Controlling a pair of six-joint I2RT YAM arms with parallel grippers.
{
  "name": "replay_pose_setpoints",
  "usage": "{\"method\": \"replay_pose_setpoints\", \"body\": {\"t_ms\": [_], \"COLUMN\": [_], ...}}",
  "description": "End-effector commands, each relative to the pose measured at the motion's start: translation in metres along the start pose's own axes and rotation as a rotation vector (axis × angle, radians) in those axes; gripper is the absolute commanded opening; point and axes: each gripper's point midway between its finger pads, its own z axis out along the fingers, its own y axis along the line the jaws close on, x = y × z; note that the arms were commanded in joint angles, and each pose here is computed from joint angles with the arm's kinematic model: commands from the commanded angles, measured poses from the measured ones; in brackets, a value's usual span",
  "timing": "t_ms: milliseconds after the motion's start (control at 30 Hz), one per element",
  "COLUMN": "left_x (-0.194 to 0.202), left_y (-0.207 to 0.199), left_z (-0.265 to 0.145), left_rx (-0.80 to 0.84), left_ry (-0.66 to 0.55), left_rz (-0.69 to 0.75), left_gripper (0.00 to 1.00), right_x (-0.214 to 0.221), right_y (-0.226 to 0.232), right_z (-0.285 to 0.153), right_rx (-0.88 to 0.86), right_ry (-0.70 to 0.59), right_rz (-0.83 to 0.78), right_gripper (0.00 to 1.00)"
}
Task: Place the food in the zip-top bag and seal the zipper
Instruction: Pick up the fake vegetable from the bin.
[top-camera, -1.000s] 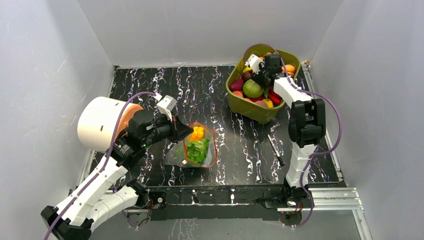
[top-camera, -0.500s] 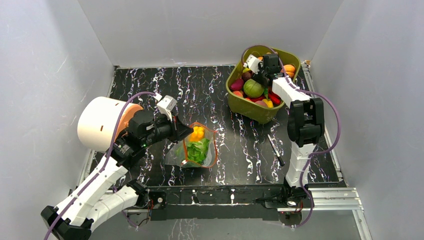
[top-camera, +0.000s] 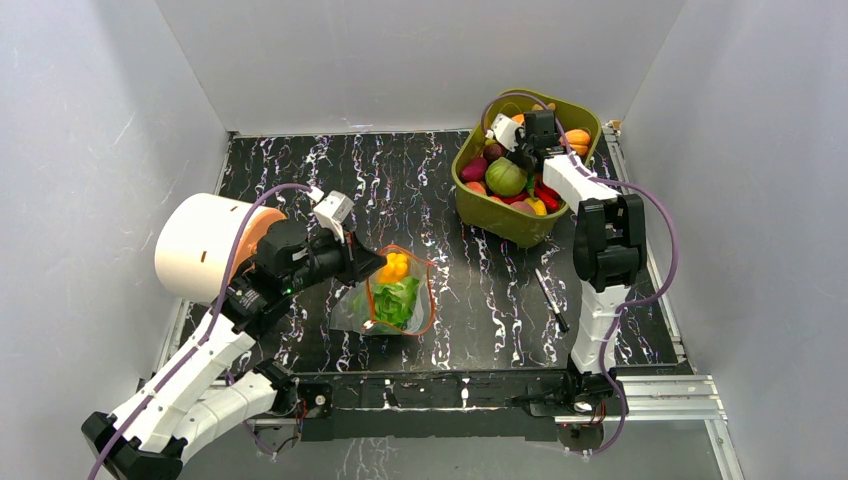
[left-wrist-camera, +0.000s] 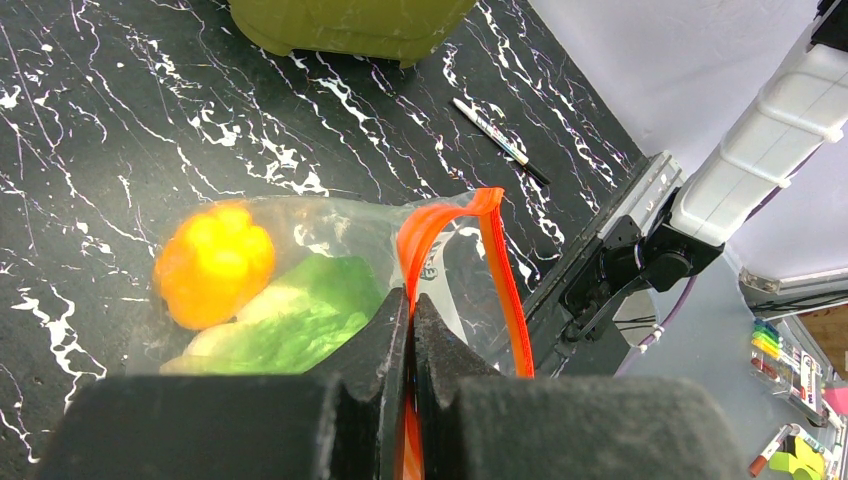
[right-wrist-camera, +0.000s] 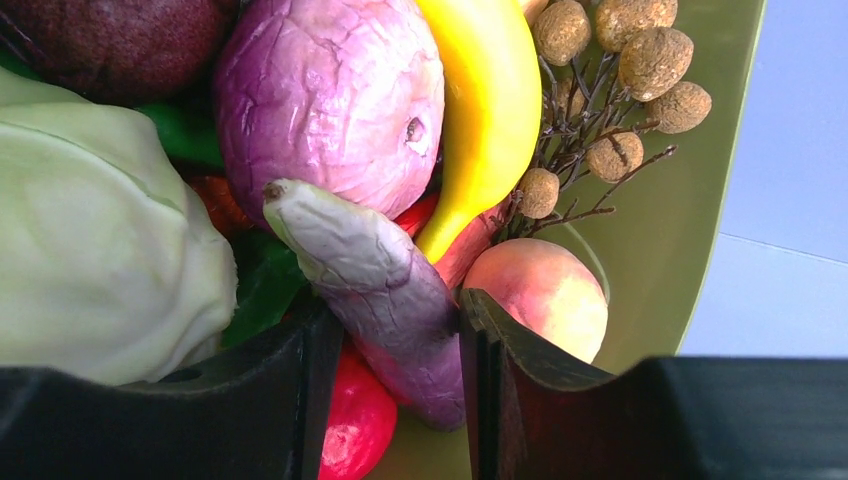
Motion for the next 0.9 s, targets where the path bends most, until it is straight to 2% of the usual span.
{"method": "replay_pose_setpoints", "body": {"t_ms": [0,167,367,500,633,867], "left_x": [-0.015,-0.018,-0.022,-0.024,-0.031,-0.046], "left_y": [-0.010,-0.006,-0.005,-0.001,0.000,0.008], "left_z": [-0.009,-0.010,-0.006,-0.003,-0.004,-0.003], "left_rx": [0.022,-0.004,-0.016,-0.041,-0.057,-0.121], "left_ry": [-0.050,-0.065,-0.074,-0.065,-0.088,-0.135], "left_rz": [0.019,0.019,-0.013,-0.039,-0.042,-0.061], "left_gripper": [0.00,0.00,0.00,0.00,0.00,0.00], "right_x": [-0.017,-0.031,-0.043,-0.045,-0.057,-0.099], "right_y": [-0.020,-0.035,-0.044,-0.054,-0.057,-0.057], "right_z": [-0.005,-0.023,-0.055,-0.078,-0.103,-0.158], "right_rx": [0.038,0.090,0.173,0.270,0.333,0.297], "right_ry": [-0.048,-0.071,-0.125,-0.109,-0.117,-0.289], "right_rz": [0.023,0.065,0.147,0.211,0.228,0.410], "right_gripper": [0.41,0.32,0.32,0.24,0.23,0.22]}}
